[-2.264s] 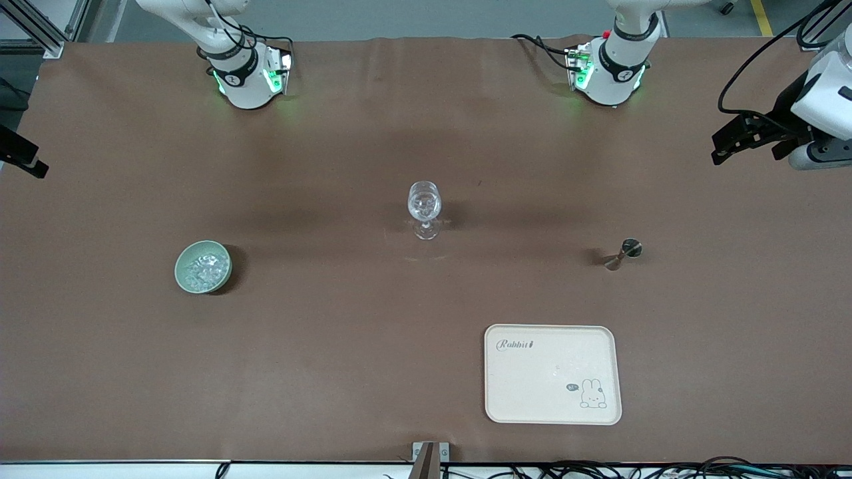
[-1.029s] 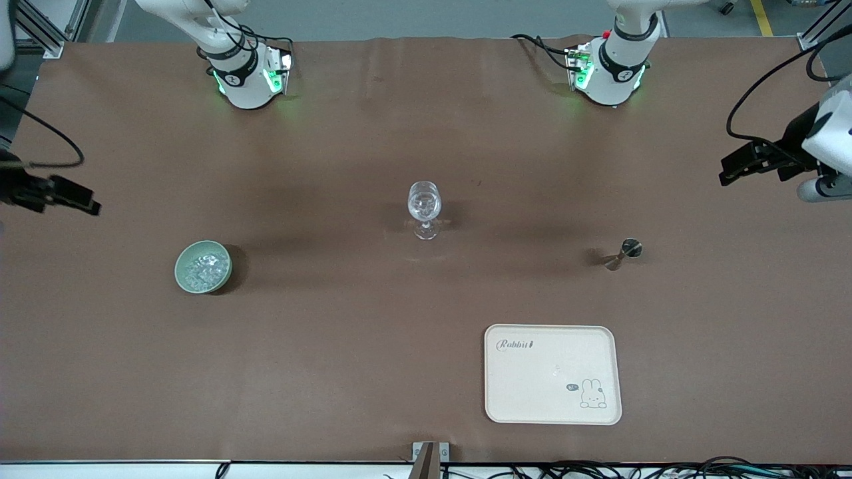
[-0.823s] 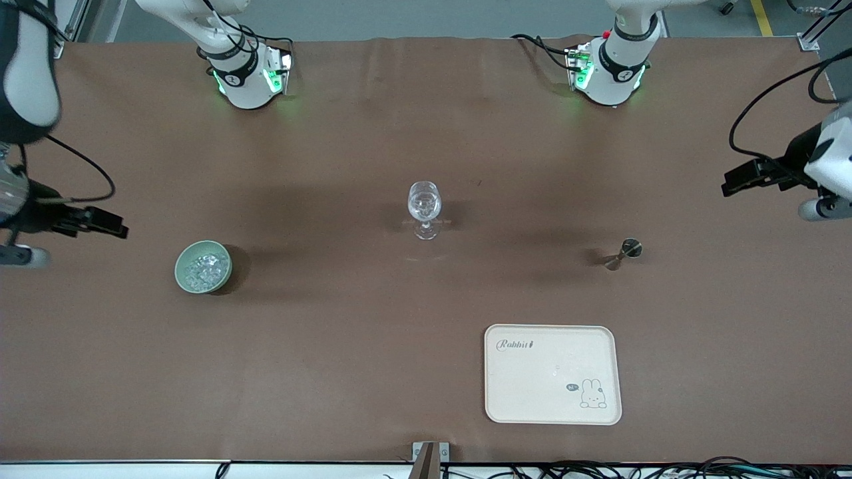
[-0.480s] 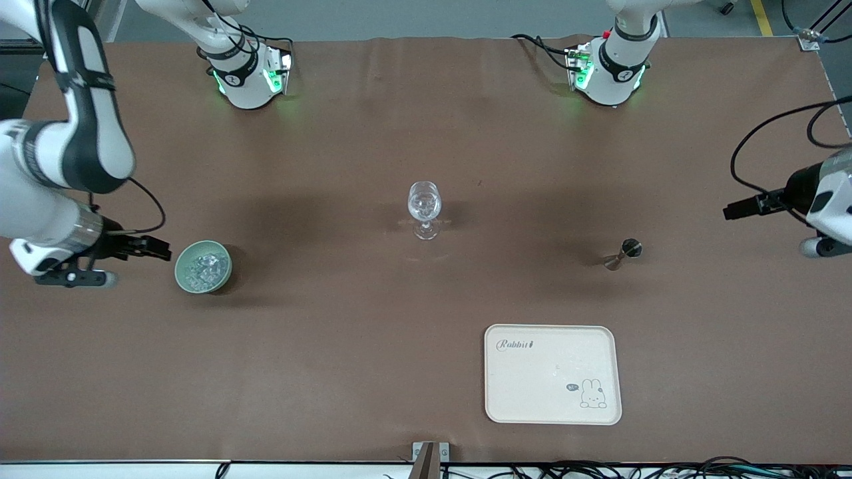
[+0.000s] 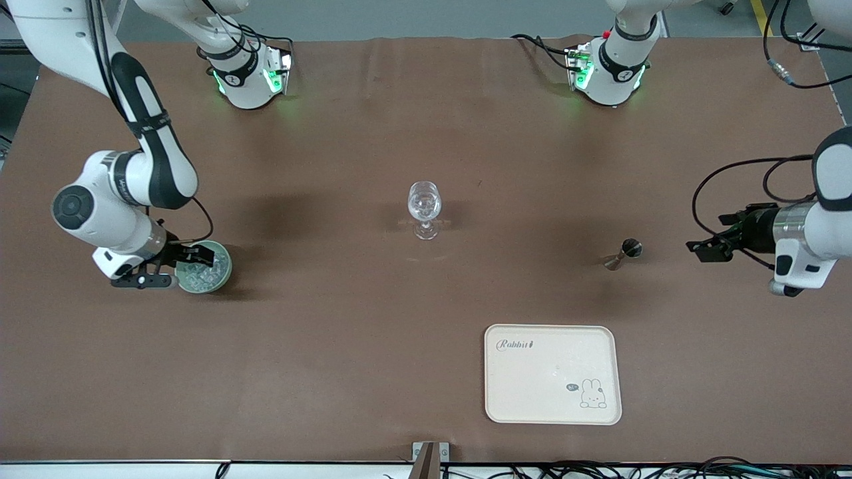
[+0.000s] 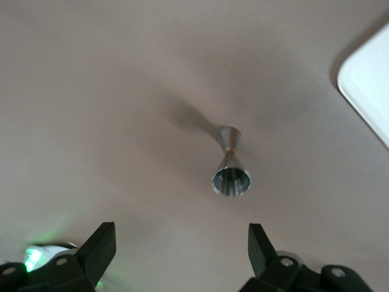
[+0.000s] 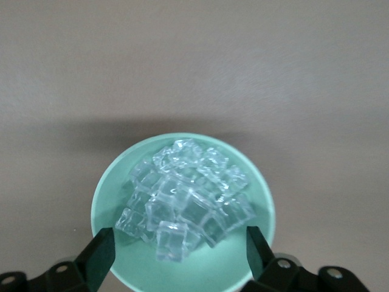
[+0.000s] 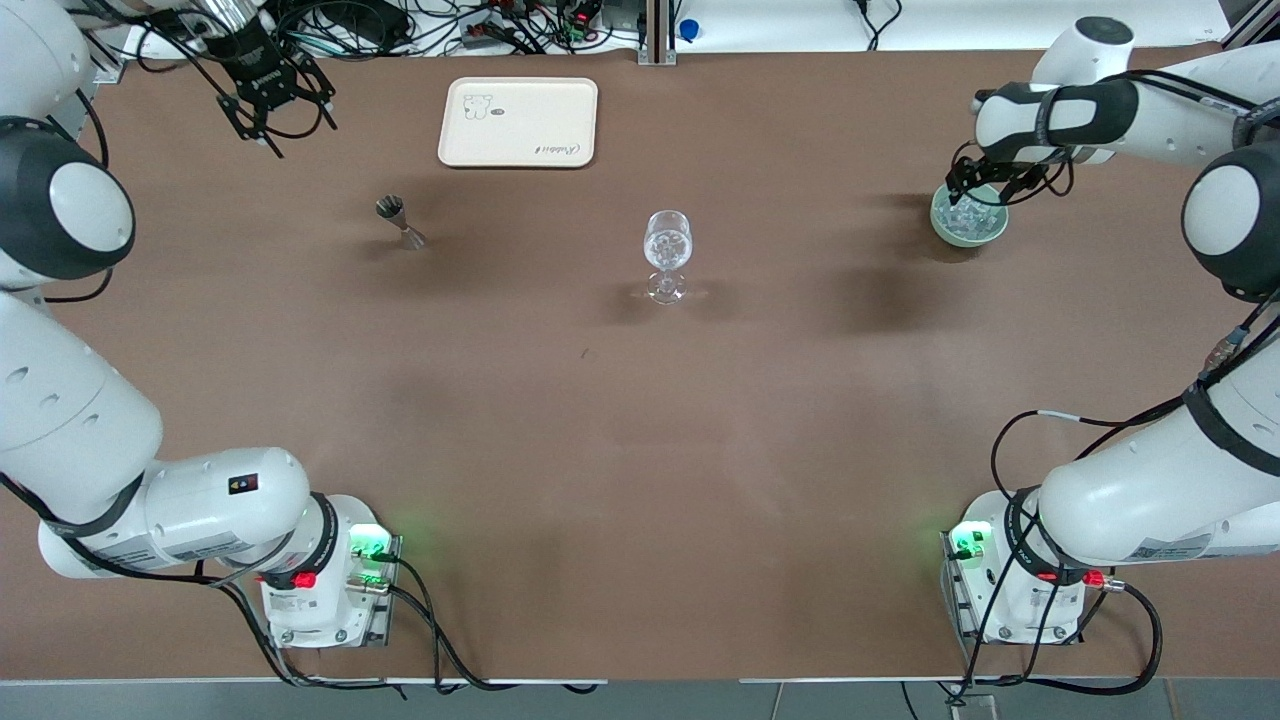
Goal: Pour wine and add ice with both arms
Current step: 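Grasp an ice cube with the right gripper while the left gripper grasps the jigger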
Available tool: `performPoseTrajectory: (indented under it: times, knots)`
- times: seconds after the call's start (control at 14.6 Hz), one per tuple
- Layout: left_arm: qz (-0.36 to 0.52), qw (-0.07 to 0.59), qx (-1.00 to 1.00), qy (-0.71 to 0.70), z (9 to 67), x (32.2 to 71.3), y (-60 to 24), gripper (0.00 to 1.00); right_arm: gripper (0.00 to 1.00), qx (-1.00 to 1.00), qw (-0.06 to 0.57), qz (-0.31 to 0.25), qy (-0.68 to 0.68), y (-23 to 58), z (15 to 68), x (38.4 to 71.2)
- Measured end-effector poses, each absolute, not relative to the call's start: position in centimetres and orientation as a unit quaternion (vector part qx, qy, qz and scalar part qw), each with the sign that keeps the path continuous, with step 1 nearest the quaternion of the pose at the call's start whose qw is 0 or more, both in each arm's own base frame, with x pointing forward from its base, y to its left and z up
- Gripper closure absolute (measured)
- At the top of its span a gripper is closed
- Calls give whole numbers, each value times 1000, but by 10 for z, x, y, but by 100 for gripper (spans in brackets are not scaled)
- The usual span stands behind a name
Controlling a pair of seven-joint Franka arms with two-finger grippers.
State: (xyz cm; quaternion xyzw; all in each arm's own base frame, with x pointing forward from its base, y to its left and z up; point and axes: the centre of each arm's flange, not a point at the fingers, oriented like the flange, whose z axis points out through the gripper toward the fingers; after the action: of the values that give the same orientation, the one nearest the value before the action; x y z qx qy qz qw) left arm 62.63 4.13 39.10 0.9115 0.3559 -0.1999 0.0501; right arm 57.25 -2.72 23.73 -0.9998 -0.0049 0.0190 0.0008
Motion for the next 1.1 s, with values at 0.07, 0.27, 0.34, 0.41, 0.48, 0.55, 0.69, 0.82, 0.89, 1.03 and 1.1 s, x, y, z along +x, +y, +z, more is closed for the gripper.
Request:
performPoseTrajectory:
  times: [0.07, 0.27, 0.34, 0.41, 0.48, 0.55, 0.69, 0.82, 0.89, 1.03, 1.1]
  knots:
    - [-214, 63, 899, 378, 376, 628, 50, 3, 7, -1000, 1, 22, -7, -25, 233, 572]
    - [-260, 98, 860, 427, 329, 630, 70, 4, 23, -1000, 0, 25, -6, -26, 230, 571]
    - [-272, 109, 848, 443, 316, 630, 76, 4, 27, -1000, 0, 26, -5, -27, 230, 571]
    - [-282, 119, 836, 456, 305, 631, 80, 3, 36, -1000, 0, 26, -4, -28, 229, 570]
    - [-293, 131, 825, 466, 293, 631, 84, 3, 43, -1000, 0, 27, -4, -28, 228, 570]
    - [-304, 145, 813, 475, 282, 631, 86, 3, 43, -1000, 0, 28, -4, -28, 228, 569]
    - [-326, 175, 788, 492, 259, 631, 90, 3, 43, -1000, 0, 29, -4, -28, 227, 569]
    - [-338, 199, 768, 506, 235, 632, 94, 4, 47, -1000, 0, 30, -4, -28, 226, 568]
    - [-343, 207, 761, 511, 226, 632, 93, 4, 48, -1000, 0, 31, -4, -29, 225, 568]
    - [-353, 217, 750, 515, 212, 632, 90, 8, 48, -999, 0, 32, -4, -29, 224, 567]
    - [-358, 223, 745, 516, 208, 632, 88, 8, 49, -999, 0, 32, -4, -29, 223, 567]
